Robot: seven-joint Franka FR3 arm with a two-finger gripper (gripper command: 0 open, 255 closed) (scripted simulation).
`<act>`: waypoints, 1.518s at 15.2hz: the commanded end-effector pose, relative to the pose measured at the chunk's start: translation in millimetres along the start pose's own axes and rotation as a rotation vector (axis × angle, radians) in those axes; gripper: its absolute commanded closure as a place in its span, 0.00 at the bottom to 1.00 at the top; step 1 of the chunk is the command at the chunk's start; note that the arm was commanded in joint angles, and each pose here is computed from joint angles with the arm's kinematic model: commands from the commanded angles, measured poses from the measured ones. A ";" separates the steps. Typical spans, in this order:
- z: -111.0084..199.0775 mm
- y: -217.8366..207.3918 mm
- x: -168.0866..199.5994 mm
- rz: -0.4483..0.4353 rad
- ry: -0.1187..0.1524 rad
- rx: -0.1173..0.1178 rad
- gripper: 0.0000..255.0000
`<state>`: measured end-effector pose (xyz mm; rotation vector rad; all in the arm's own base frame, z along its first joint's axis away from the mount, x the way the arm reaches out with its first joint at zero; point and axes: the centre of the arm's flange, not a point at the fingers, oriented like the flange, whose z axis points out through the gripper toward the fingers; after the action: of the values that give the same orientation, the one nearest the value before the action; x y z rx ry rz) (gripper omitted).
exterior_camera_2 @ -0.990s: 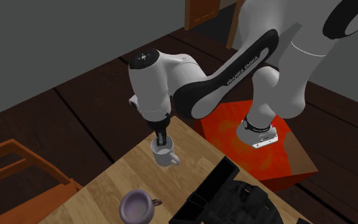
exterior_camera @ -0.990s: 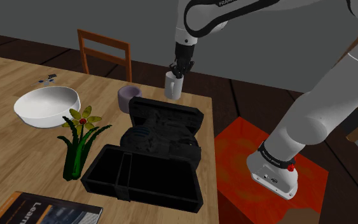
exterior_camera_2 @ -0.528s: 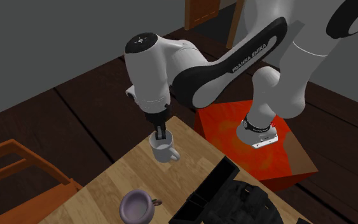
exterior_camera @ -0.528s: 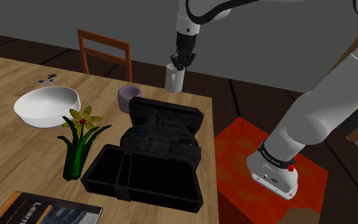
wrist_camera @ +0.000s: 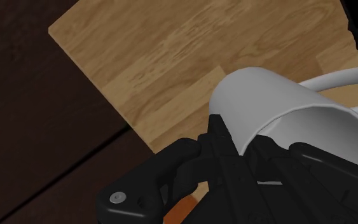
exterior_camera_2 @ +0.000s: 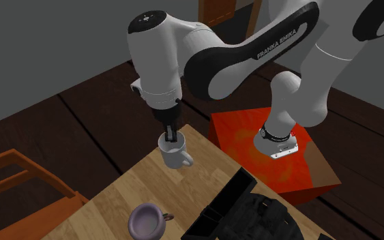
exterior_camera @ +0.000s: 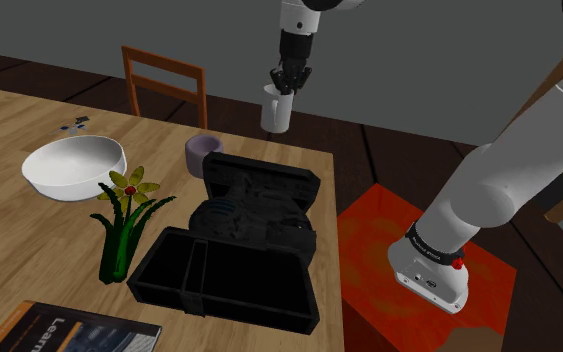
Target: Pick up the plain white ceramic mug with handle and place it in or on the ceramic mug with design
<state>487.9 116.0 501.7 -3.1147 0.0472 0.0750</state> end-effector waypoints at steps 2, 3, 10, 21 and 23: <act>-16.2 -1.2 -0.6 0.000 0.000 0.000 1.00; -18.6 -1.3 -0.9 0.000 0.000 0.000 1.00; -30.1 -85.9 34.6 0.000 0.000 0.000 1.00; -20.9 -173.0 72.2 0.000 0.000 0.000 1.00; -10.4 -172.8 72.7 0.000 0.000 0.000 1.00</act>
<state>565.3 286.9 518.5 -3.1149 0.0474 0.0766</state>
